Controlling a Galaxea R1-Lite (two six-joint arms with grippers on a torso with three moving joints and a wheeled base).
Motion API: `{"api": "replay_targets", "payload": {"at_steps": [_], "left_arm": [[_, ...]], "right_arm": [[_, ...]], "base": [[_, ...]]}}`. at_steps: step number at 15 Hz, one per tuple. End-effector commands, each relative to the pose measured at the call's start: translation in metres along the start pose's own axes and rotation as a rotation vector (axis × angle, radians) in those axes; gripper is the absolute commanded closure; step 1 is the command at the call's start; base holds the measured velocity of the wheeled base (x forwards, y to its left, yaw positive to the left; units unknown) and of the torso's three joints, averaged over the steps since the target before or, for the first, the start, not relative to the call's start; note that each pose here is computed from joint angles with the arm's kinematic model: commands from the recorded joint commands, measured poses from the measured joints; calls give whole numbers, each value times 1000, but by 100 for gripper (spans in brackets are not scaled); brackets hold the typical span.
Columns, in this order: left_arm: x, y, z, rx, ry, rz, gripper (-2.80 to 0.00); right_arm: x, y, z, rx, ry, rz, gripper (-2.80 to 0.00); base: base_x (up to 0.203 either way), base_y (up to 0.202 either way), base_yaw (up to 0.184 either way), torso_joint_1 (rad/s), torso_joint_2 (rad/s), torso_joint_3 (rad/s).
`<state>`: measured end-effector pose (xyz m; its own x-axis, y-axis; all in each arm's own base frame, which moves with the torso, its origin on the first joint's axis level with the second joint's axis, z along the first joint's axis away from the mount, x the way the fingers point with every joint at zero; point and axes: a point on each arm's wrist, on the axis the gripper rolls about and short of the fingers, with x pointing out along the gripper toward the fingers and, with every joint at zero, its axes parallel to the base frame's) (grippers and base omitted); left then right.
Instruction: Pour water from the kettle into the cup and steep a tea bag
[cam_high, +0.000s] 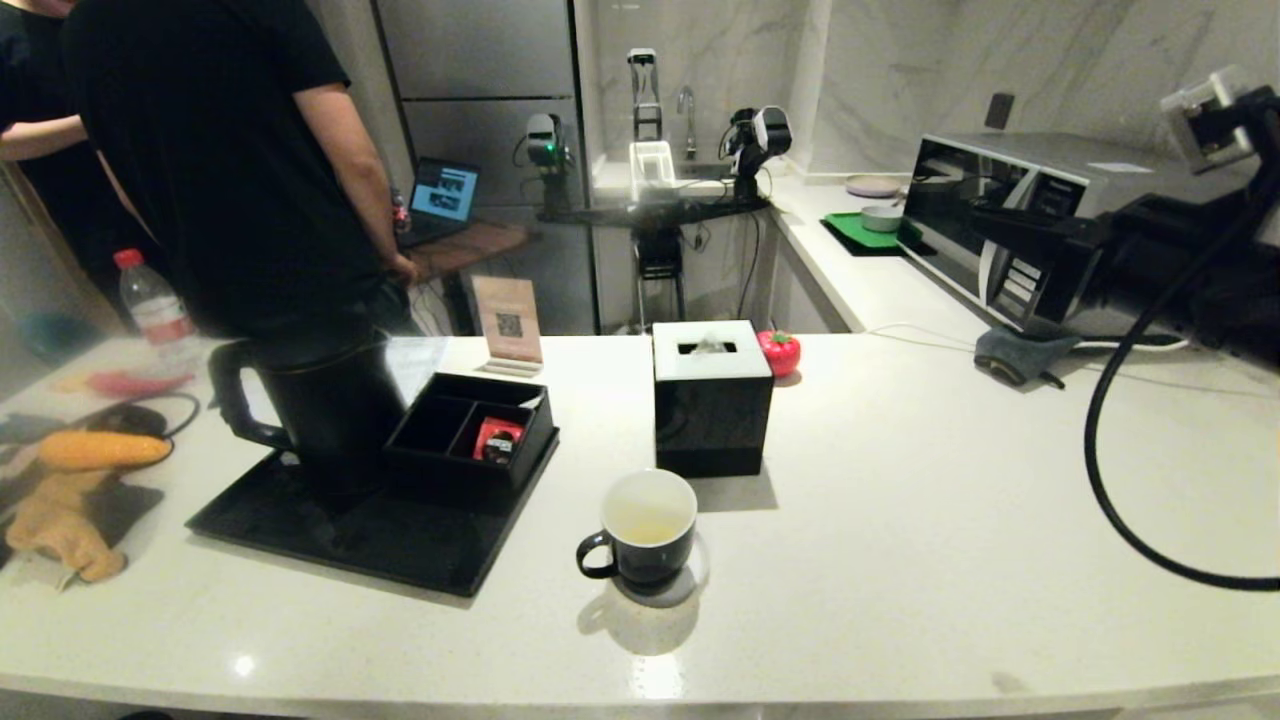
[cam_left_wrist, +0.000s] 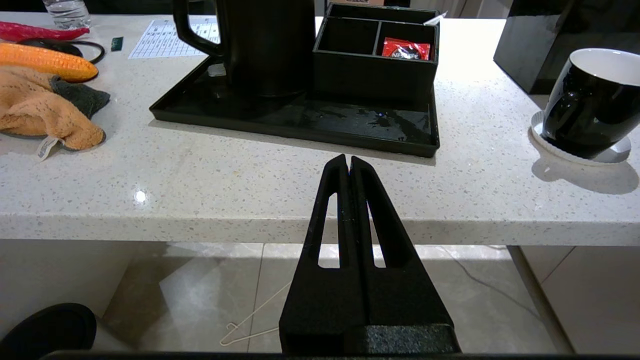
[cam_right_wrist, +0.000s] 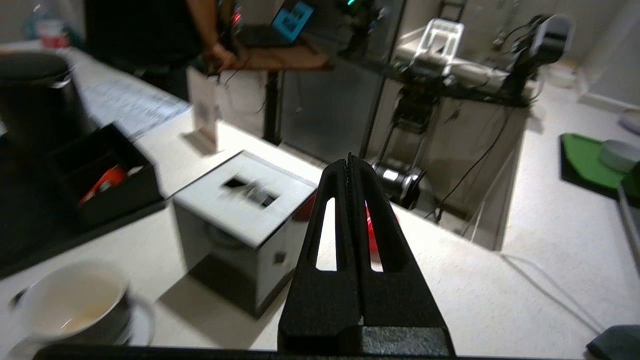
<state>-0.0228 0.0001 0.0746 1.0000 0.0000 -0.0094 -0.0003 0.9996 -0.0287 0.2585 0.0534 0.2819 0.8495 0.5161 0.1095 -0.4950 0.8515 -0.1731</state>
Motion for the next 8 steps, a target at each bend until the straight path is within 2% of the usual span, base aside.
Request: {"api": "replay_targets", "payload": {"at_steps": [1,5,8], "left_arm": [[0,0,0,0,0,0,0],[0,0,0,0,0,1,0],[0,0,0,0,0,0,0]], "right_arm": [[-9,10,14,-39,-19,33,0],[19,32,17,-13,-12,154,0],[48,31,16,15,-28,257,0]], "base": [[0,0,0,0,0,0],[0,0,0,0,0,0],[0,0,0,0,0,0]]}}
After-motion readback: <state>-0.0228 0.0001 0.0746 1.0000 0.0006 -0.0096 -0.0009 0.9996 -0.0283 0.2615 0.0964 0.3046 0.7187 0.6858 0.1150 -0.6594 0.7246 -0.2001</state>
